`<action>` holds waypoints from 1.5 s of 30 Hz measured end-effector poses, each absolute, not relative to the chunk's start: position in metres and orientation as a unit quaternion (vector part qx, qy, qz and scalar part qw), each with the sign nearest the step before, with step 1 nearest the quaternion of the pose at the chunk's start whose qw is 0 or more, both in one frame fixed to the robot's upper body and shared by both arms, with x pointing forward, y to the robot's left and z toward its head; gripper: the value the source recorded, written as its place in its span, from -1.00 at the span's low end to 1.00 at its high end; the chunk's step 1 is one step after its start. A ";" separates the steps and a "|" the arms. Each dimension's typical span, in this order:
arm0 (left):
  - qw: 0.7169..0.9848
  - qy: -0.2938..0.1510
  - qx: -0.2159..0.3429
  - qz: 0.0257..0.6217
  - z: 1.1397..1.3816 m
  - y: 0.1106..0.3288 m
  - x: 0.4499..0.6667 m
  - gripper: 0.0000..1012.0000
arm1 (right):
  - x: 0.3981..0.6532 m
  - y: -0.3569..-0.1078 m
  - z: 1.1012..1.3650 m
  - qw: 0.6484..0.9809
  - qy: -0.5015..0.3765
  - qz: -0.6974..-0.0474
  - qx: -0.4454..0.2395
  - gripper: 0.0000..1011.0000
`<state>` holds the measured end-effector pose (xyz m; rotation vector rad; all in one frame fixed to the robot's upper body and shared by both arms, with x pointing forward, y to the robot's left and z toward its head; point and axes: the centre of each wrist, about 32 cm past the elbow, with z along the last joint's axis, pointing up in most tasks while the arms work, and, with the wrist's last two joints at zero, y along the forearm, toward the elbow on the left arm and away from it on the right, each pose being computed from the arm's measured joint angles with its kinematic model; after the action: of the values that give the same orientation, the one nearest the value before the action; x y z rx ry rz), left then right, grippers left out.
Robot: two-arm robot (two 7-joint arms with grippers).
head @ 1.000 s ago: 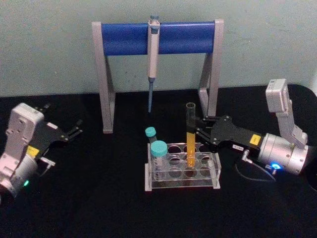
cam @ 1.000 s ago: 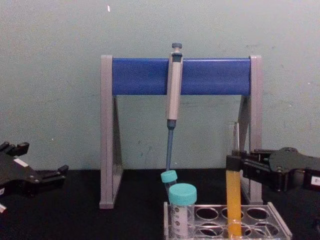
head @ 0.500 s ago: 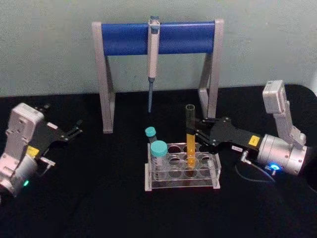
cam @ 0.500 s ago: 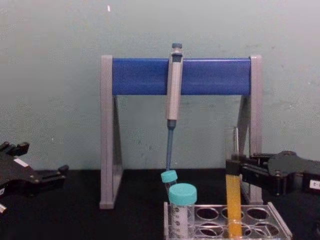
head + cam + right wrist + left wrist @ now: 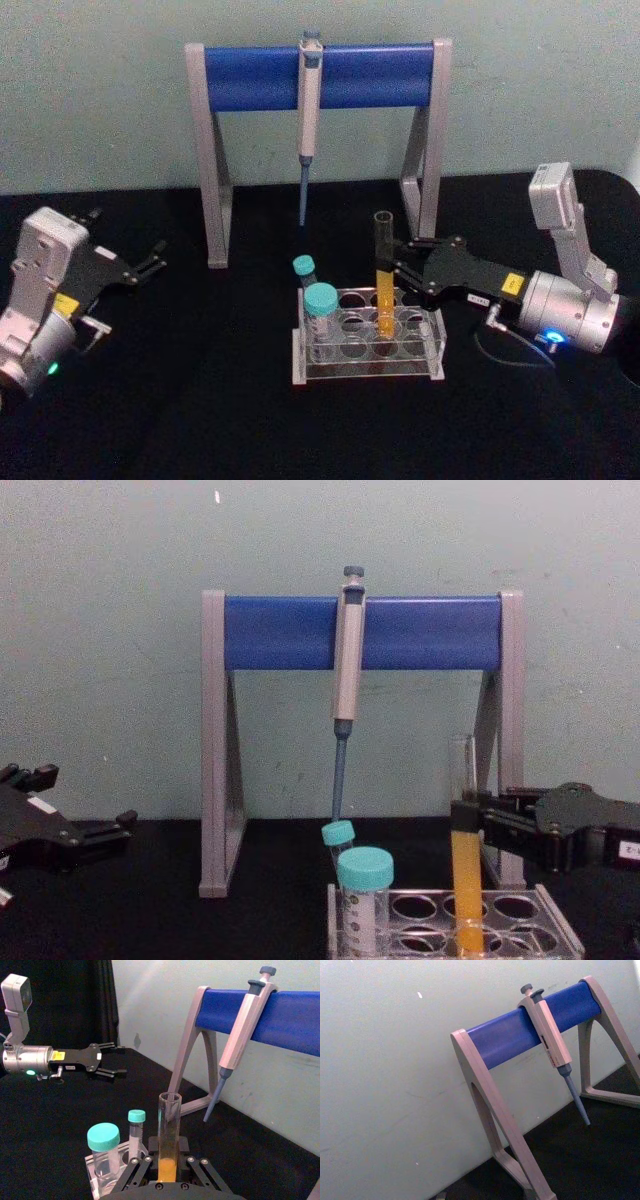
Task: Pick up the test tube from the test tube rack, shake it, then place it back into the test tube rack.
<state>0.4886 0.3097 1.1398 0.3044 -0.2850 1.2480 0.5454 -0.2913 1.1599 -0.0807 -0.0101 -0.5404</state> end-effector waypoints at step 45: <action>0.791 -0.132 0.142 0.580 1.140 0.310 0.489 0.98 | 0.545 -0.291 1.160 0.963 -0.005 -0.267 -0.039 0.98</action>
<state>0.4886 0.3097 1.1397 0.3046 -0.2850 1.2480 0.5455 -0.2915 1.1601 -0.0781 -0.0107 -0.5398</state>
